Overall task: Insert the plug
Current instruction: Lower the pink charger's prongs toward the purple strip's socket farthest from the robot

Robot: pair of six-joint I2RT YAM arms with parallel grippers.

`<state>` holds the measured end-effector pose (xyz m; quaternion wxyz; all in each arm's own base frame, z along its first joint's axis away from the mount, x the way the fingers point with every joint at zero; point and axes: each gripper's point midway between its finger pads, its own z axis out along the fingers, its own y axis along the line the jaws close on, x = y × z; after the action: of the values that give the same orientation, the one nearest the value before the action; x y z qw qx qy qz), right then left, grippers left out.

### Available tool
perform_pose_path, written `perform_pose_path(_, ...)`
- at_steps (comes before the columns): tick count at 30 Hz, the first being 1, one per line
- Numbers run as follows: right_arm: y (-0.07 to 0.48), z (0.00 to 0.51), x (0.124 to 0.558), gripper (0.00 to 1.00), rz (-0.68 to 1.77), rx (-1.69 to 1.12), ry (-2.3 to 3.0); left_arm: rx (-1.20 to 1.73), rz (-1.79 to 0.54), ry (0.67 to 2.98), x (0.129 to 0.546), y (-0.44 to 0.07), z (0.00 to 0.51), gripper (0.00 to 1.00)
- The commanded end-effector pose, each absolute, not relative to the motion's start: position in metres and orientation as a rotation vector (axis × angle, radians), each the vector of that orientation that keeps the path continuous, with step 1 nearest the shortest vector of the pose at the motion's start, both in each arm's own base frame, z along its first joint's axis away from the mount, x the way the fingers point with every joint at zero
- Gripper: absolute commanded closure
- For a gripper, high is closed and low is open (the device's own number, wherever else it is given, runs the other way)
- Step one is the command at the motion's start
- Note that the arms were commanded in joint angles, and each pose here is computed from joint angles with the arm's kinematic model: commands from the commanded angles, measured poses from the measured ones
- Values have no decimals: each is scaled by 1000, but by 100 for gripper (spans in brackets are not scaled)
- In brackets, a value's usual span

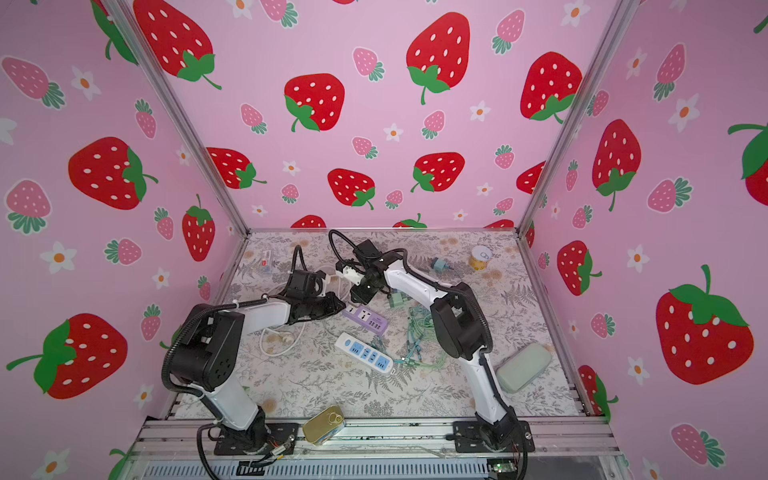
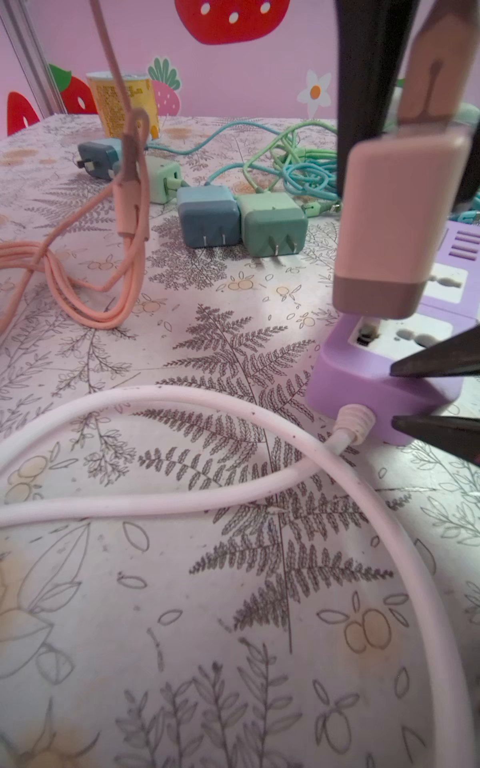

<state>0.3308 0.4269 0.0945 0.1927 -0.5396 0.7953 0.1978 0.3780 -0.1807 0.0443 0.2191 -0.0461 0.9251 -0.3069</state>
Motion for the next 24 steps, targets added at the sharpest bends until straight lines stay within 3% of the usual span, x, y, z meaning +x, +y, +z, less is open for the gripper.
perform_pose_path(1,427,85,327,93,486,-1563,2234,-151,-843,2615,373,-180,29,81)
perform_pose_path(24,423,75,325,93,359,-1545,2243,-163,-855,2626,370,-177,24,85)
